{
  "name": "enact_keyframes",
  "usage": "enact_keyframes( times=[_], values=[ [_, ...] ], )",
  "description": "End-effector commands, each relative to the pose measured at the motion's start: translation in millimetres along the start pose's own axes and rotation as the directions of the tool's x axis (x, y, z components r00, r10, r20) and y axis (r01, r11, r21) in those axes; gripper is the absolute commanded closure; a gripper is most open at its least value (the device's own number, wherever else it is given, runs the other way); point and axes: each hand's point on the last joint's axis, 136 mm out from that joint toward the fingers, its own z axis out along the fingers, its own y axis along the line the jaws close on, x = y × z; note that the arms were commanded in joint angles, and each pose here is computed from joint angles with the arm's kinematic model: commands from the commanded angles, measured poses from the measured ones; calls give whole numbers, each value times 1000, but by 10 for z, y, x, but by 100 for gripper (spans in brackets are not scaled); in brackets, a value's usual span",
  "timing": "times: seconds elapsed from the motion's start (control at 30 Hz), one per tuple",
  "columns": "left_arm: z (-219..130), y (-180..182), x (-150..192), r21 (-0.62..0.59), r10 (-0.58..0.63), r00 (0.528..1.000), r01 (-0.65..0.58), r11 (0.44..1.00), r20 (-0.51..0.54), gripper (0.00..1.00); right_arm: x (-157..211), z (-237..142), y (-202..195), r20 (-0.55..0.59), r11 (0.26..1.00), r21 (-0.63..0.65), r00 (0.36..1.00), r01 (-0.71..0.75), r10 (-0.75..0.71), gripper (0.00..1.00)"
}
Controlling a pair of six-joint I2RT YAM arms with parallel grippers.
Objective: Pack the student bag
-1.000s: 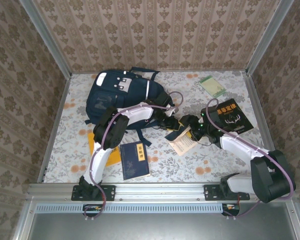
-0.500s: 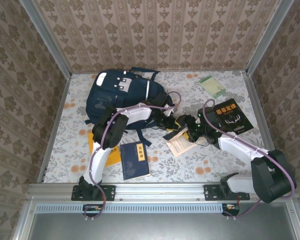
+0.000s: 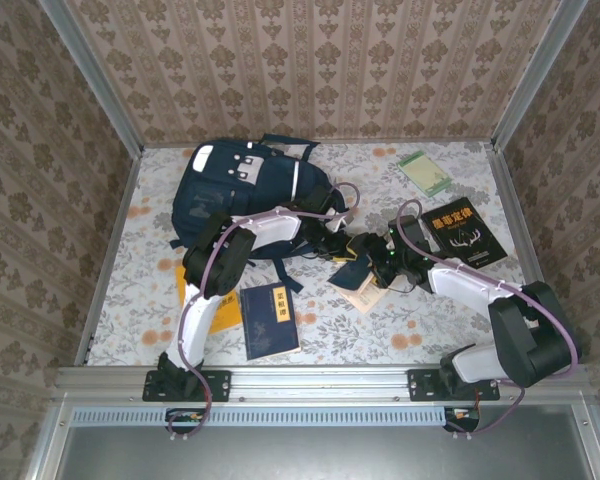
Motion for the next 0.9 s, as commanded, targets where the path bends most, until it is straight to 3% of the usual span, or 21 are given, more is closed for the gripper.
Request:
enact_keyframes(
  times=[0.0,0.27,0.57,0.67,0.87],
  values=[
    [52,204,172,-41,-82,996,80,996,-45,69,-79,-56,170,34,999,-12,998,44,-44,17],
    [30,224,145,-41,-85,996,83,996,-38,69,-155,-437,391,118,992,0,985,125,-124,23],
    [-52,144,100,-37,-75,997,74,997,-17,69,-148,-319,33,89,992,80,990,99,-106,37],
    [-108,78,83,-29,-70,998,70,997,-6,69,-171,-297,-84,88,991,96,991,88,-97,49],
    [-435,-45,-15,-48,-58,997,61,997,58,64,-284,-463,-160,129,988,124,985,97,-112,91]
  ],
)
